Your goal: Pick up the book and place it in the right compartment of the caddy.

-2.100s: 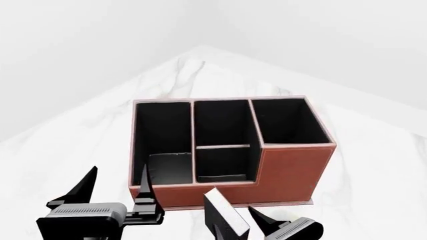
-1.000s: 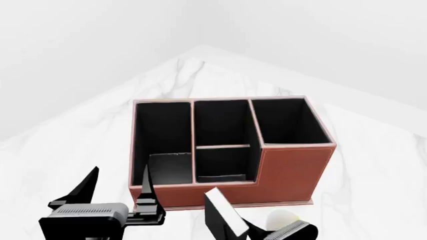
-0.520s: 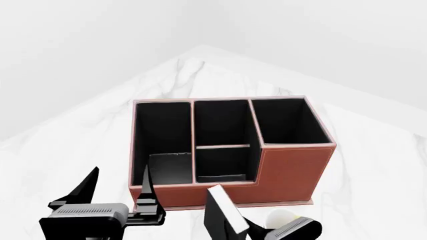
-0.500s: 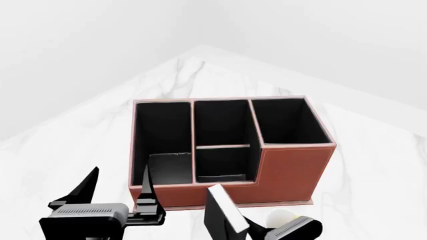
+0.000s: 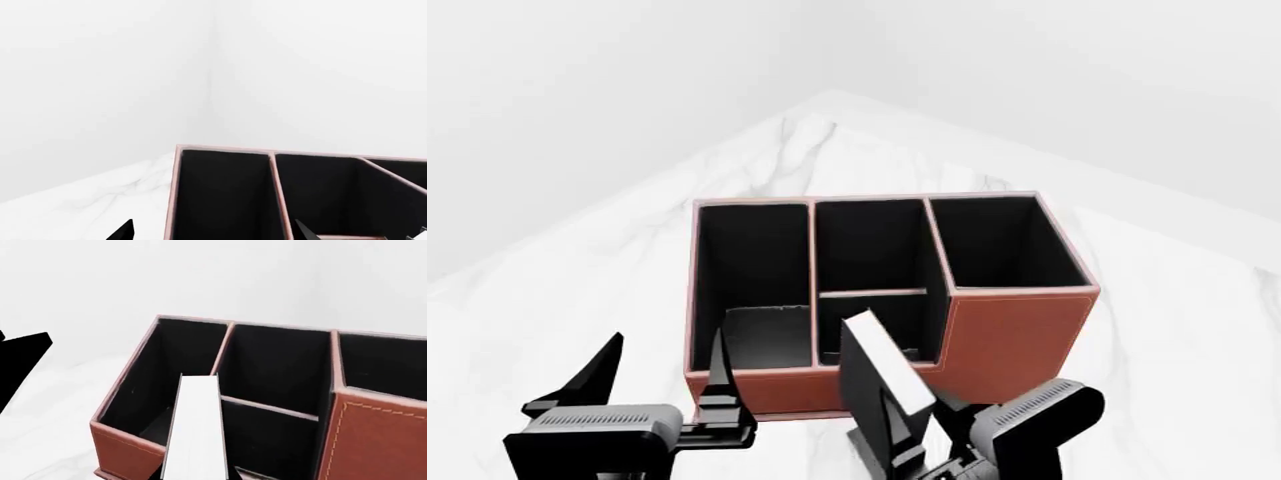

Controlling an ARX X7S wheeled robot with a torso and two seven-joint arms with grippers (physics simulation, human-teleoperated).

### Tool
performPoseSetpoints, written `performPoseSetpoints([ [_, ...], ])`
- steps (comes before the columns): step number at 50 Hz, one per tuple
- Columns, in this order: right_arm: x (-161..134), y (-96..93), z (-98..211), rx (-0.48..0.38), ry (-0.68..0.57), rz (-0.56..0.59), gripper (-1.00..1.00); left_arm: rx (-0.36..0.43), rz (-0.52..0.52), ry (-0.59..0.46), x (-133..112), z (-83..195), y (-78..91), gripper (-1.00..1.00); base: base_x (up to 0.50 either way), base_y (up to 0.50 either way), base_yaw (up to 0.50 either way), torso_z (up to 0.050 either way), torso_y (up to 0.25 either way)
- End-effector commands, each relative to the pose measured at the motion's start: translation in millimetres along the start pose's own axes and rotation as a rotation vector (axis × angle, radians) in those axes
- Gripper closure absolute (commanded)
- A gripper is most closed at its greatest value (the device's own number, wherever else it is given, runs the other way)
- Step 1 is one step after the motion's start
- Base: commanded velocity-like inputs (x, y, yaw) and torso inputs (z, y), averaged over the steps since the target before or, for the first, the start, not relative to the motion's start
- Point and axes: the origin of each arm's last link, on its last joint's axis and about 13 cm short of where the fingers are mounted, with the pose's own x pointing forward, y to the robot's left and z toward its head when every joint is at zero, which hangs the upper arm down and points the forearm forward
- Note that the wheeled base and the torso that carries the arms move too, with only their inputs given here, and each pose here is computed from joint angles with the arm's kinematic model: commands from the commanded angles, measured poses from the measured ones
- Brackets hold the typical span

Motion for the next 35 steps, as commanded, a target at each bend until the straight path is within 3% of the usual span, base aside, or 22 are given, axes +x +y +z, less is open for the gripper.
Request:
performPoseSetpoints([
  [1,1.8,-1.3,31.1,-0.048,-0.083,0.007,1.00,0.000,-0.002,0.001,0.0,0.0,-0.1,-1.00,0.00,0.00,0.00,0.000,0.000],
  [35,24.1,-19.7,132.2,-0.059,-0.232,-0.081,1.00,-0.001,-0.008,0.007,-1.4,-0.3,-0.8,-1.00,0.00,0.00,0.00,0.000,0.001],
])
